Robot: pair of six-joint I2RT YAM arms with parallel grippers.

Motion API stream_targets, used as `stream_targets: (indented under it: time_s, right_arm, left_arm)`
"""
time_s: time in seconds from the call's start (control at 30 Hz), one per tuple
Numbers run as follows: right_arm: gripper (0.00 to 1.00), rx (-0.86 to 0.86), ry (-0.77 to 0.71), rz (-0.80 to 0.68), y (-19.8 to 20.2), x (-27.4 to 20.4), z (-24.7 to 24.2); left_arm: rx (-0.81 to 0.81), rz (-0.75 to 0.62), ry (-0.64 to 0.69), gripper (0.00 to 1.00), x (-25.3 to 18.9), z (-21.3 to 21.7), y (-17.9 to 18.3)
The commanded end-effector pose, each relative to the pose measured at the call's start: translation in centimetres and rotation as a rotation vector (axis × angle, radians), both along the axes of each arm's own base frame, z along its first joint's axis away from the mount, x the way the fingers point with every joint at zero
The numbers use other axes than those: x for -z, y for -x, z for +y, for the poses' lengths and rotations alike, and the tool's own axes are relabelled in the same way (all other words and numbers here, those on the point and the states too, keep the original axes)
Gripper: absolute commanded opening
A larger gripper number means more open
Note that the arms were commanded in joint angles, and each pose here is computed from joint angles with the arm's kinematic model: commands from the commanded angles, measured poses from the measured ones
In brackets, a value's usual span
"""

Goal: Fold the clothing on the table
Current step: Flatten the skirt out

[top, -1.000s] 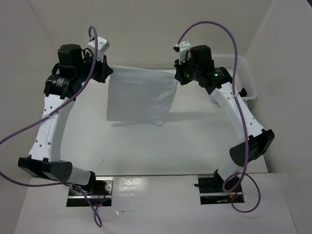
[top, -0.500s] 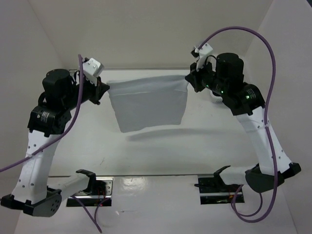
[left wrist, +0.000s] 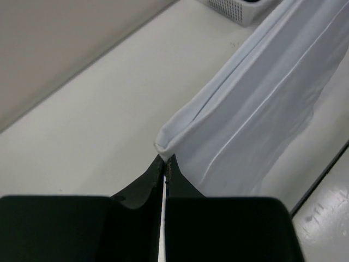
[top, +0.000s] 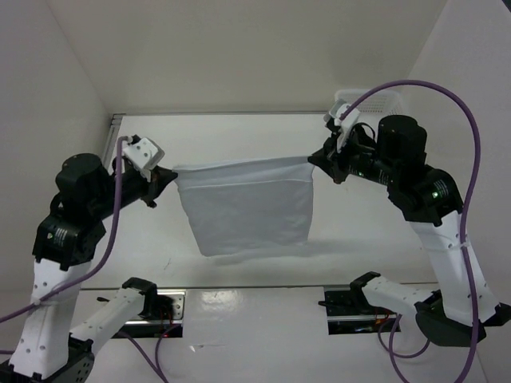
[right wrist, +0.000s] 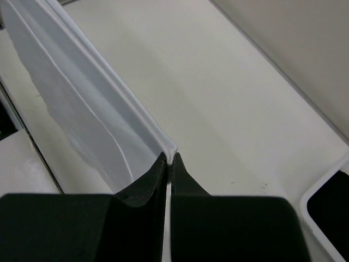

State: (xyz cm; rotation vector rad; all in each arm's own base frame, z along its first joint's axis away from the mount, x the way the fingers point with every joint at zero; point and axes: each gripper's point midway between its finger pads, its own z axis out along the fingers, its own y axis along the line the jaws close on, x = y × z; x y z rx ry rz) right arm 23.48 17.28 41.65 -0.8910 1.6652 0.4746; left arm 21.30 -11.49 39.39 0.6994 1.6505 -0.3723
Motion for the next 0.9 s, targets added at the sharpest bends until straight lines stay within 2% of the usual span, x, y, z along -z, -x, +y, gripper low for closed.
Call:
stream_targets:
  time_s: [0.0,0.2,0.4,0.53,0.57,0.67,0.87]
  right_arm:
    - [0.00,0.003,0.082,0.110,-1.0,4.1,-0.2]
    - [0.00,-0.030,0.143,0.202,-1.9,8.1,0.9]
    - [0.00,0.065,0.186,0.187,-6.5,10.6,1.5]
    - [0.00,0.188,0.218,0.148,-10.4,11.6,1.0]
    - [0.00,0.201,0.231,0.156,-11.2,12.3,1.0]
    - [0.00,0.217,0.200,0.119,-12.1,10.3,1.4]
    - [0.00,0.201,0.119,0.054,-9.8,4.9,1.5]
  left_arm:
    - [0.017,0.128,-0.059,0.00,4.6,-0.3,-1.8]
    - [0.049,0.207,-0.110,0.00,7.7,-1.4,-2.6]
    - [-0.050,0.212,-0.181,0.00,10.5,-1.0,-7.6]
    - [-0.097,0.211,-0.211,0.00,11.9,-1.1,-11.0]
    - [-0.098,0.194,-0.205,0.00,11.2,-1.2,-11.5]
    - [-0.105,0.151,-0.178,0.00,8.7,-1.5,-12.3]
    - [-0.123,0.060,-0.137,0.00,3.4,-1.2,-9.9]
